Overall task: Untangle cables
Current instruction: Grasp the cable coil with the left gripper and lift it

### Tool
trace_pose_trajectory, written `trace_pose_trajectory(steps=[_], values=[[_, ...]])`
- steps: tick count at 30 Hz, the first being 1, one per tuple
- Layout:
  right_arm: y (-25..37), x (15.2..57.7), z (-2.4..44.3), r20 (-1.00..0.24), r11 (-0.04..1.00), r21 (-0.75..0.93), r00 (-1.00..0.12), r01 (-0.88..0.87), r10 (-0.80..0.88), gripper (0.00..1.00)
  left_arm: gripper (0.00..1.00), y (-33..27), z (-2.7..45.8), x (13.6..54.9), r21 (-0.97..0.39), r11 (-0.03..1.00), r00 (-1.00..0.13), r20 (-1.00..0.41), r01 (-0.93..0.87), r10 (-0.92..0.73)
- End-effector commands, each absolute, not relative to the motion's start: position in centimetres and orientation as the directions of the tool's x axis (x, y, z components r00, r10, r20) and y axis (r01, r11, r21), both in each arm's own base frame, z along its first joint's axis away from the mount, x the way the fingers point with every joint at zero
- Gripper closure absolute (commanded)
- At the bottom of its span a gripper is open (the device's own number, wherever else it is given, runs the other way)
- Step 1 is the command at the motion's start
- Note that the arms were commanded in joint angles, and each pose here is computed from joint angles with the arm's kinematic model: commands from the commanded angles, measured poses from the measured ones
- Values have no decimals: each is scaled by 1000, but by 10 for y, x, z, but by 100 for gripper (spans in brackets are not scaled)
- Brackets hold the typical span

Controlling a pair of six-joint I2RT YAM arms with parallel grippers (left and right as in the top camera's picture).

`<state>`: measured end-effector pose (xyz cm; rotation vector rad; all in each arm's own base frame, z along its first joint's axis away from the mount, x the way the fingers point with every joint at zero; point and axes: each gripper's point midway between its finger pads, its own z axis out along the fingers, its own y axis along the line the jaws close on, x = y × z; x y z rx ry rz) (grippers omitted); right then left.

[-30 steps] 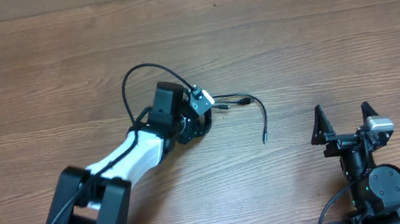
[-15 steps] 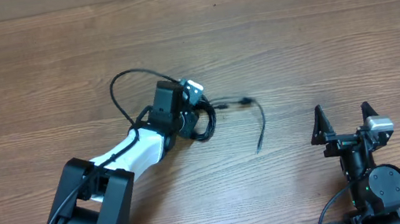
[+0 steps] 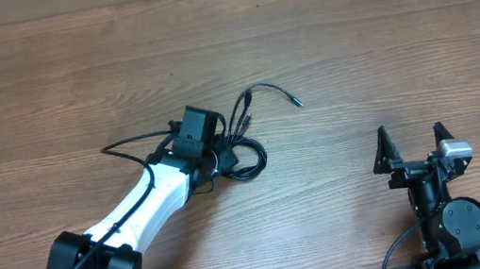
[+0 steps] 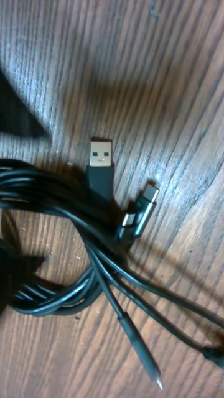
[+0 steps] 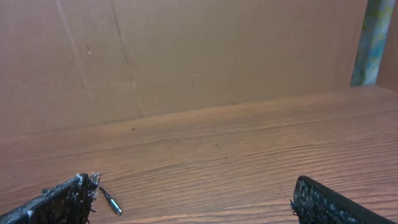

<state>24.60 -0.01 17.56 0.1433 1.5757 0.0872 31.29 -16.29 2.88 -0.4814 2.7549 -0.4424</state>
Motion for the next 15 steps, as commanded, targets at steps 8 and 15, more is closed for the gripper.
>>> trace_pose_trajectory(steps=[8,15], values=[[2,246,173,-990,989,142,-6,27,142,0,1,-170,49,329,-139,917,-834,-482,375,268],[2,246,173,-990,989,142,-6,27,142,0,34,-172,44,327,-83,869,-781,-487,488,392]])
